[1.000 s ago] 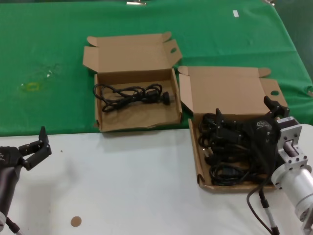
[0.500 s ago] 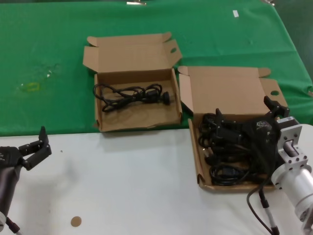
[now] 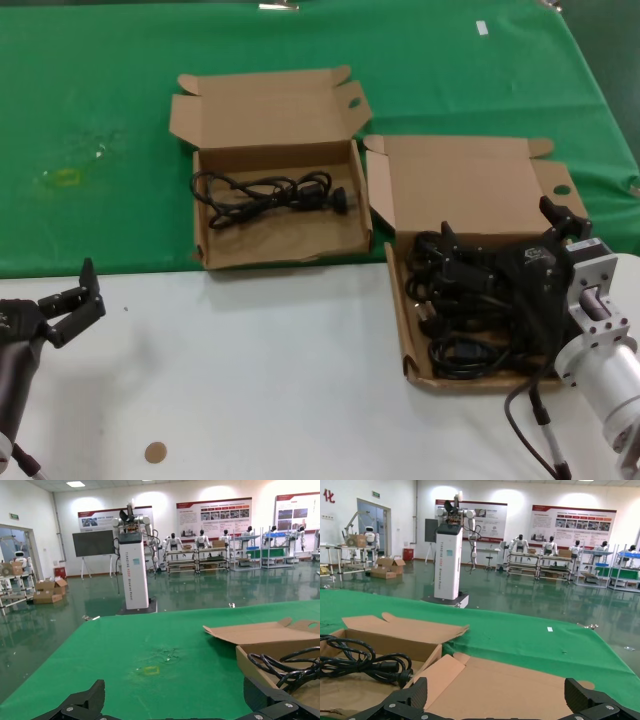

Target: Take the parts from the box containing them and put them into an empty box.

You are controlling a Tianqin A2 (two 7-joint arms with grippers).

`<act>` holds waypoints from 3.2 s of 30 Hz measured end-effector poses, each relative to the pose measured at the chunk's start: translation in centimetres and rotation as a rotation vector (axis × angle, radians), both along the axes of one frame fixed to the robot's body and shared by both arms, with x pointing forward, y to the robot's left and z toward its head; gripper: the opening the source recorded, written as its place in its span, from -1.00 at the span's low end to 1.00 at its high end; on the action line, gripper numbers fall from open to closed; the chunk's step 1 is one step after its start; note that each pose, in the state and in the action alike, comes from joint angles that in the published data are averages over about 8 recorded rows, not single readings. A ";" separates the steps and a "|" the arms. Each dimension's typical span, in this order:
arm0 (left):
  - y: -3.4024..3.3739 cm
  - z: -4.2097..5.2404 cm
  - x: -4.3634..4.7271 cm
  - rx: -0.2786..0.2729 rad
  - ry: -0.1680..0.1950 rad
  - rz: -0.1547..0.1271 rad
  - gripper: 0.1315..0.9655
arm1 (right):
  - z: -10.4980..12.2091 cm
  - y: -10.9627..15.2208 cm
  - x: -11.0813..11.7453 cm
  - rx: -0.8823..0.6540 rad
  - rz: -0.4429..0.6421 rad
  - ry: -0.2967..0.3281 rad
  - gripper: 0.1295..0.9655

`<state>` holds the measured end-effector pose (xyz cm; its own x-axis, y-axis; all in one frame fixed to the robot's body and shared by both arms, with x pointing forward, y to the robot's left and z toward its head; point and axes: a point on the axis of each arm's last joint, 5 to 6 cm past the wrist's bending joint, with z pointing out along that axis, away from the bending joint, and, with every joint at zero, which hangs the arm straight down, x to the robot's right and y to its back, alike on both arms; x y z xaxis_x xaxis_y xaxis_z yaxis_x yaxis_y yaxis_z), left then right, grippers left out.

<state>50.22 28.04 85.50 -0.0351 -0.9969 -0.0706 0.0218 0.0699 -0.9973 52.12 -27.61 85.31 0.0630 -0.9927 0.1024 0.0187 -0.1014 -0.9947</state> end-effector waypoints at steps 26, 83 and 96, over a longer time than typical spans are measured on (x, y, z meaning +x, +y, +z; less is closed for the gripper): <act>0.00 0.00 0.00 0.000 0.000 0.000 1.00 | 0.0 0.0 0.0 0.000 0.000 0.000 1.00; 0.00 0.00 0.00 0.000 0.000 0.000 1.00 | 0.0 0.0 0.0 0.000 0.000 0.000 1.00; 0.00 0.00 0.00 0.000 0.000 0.000 1.00 | 0.0 0.0 0.0 0.000 0.000 0.000 1.00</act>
<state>50.22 28.04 85.50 -0.0351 -0.9969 -0.0706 0.0218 0.0699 -0.9973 52.12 -27.61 85.31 0.0630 -0.9927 0.1024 0.0187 -0.1014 -0.9947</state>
